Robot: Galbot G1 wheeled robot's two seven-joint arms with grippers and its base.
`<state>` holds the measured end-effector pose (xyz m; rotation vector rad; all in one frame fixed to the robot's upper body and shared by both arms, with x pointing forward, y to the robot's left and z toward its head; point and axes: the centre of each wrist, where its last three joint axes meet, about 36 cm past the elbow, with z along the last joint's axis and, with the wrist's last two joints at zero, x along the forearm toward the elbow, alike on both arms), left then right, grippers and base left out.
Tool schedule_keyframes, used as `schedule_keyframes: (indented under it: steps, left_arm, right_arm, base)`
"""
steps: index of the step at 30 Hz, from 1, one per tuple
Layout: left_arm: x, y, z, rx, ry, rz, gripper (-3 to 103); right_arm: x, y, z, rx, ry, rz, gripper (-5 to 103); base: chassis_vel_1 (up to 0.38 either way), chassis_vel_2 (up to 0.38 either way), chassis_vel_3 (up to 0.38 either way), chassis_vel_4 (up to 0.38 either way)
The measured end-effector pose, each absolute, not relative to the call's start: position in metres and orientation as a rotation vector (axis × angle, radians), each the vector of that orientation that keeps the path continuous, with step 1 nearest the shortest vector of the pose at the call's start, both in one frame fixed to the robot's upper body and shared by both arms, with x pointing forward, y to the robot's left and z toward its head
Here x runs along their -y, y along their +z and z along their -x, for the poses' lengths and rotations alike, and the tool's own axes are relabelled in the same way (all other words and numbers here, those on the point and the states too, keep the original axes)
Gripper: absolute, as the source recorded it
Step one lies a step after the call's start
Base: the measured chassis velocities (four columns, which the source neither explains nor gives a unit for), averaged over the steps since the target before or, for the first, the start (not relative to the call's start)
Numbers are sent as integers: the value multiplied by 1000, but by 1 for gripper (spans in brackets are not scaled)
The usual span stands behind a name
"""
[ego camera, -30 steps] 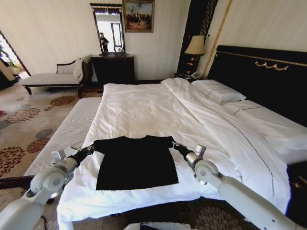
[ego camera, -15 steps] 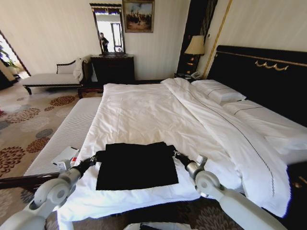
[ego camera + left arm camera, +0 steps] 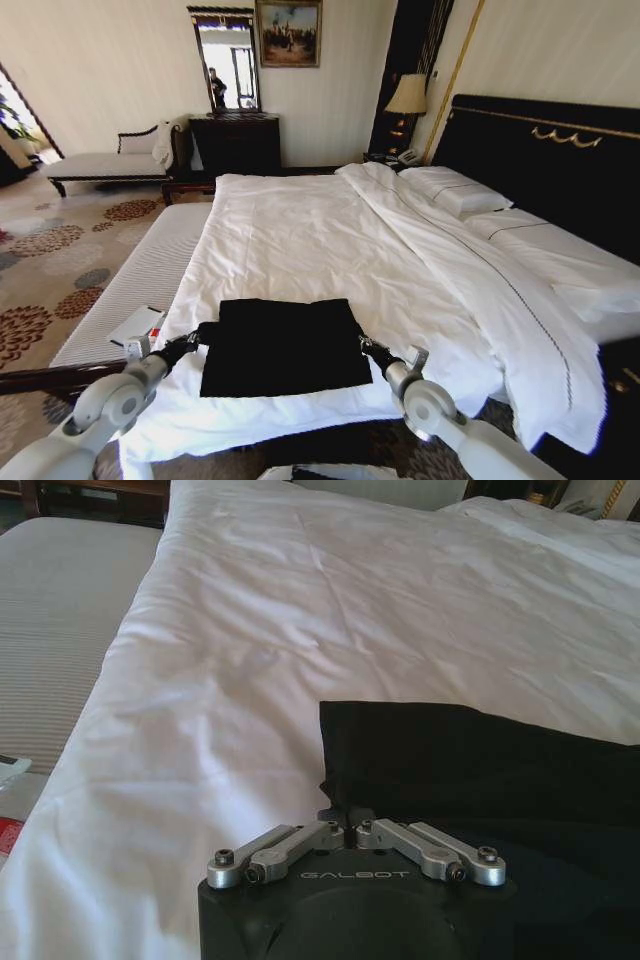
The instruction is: Fold the clothes on the bed.
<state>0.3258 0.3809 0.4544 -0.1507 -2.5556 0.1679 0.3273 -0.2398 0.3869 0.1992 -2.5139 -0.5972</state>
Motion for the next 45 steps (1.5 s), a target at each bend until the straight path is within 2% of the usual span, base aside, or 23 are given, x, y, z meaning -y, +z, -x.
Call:
schedule_keyframes:
  steps: [9, 11, 12, 14, 17, 18, 20, 22, 26, 27, 28, 29, 30, 31, 32, 33, 34, 35, 36, 37, 38, 45]
  left_arm:
    - [-380, 452, -324, 2534, 140, 154, 0]
    - [-379, 456, -321, 2531, 129, 171, 0]
    - [-377, 461, -320, 2534, 120, 195, 0]
    - [-375, 464, -320, 2540, 116, 215, 0]
    - [-371, 490, -322, 2587, 135, 278, 16]
    - [-371, 490, -322, 2587, 135, 278, 16]
    - [-373, 507, -324, 2607, 140, 290, 27]
    - [-373, 508, -324, 2607, 139, 290, 27]
    - [-380, 511, -323, 2568, 99, 285, 49]
    - [-380, 511, -323, 2568, 99, 285, 49]
    - [-381, 512, -324, 2567, 97, 282, 49]
    - [-385, 516, -329, 2579, 107, 256, 60]
    - [-390, 520, -334, 2586, 122, 219, 60]
    - [-390, 520, -334, 2586, 122, 219, 60]
    - [-393, 523, -339, 2589, 139, 198, 66]
    - [-403, 533, -352, 2590, 199, 151, 72]
    - [-406, 538, -359, 2585, 223, 139, 77]
    - [-410, 542, -367, 2576, 248, 140, 82]
    - [-410, 542, -367, 2576, 248, 140, 82]
    - [-415, 545, -376, 2566, 267, 145, 82]
    - [-420, 546, -387, 2556, 296, 164, 93]
    - [-446, 516, -419, 2487, 478, 226, 100]
  right_arm:
    - [240, 385, -319, 2493, -570, -184, 0]
    - [242, 385, -318, 2496, -549, -177, -3]
    - [245, 386, -317, 2501, -537, -168, 6]
    - [247, 389, -316, 2509, -532, -163, 6]
    - [255, 416, -319, 2569, -545, -161, 23]
    - [255, 416, -319, 2569, -545, -161, 23]
    - [257, 437, -318, 2579, -568, -171, 33]
    - [257, 438, -318, 2579, -569, -173, 33]
    - [251, 443, -302, 2561, -567, -190, 55]
    - [251, 443, -302, 2561, -567, -190, 55]
    - [250, 443, -301, 2559, -570, -190, 61]
    - [250, 445, -301, 2566, -574, -185, 66]
    - [251, 447, -305, 2577, -579, -182, 71]
    - [251, 447, -305, 2577, -579, -182, 71]
    - [252, 448, -308, 2583, -582, -178, 71]
    - [257, 454, -321, 2603, -600, -161, 82]
    - [259, 456, -328, 2615, -604, -153, 82]
    - [261, 460, -338, 2631, -606, -143, 88]
    - [261, 460, -338, 2631, -606, -143, 88]
    - [263, 462, -349, 2645, -605, -135, 93]
    - [264, 463, -364, 2660, -598, -126, 97]
    - [262, 461, -413, 2652, -598, -107, 100]
  base:
    - [0, 0, 0, 0]
    - [0, 0, 0, 0]
    - [0, 0, 0, 0]
    - [0, 0, 0, 0]
    - [0, 0, 0, 0]
    - [0, 0, 0, 0]
    - [0, 0, 0, 0]
    - [0, 0, 0, 0]
    - [0, 0, 0, 0]
    - [0, 0, 0, 0]
    - [0, 0, 0, 0]
    - [0, 0, 0, 0]
    - [0, 0, 0, 0]
    - [0, 0, 0, 0]
    - [0, 0, 0, 0]
    - [0, 0, 0, 0]
    - [0, 0, 0, 0]
    - [0, 0, 0, 0]
    - [0, 0, 0, 0]
    - [0, 0, 0, 0]
    - [0, 0, 0, 0]
    - [0, 0, 0, 0]
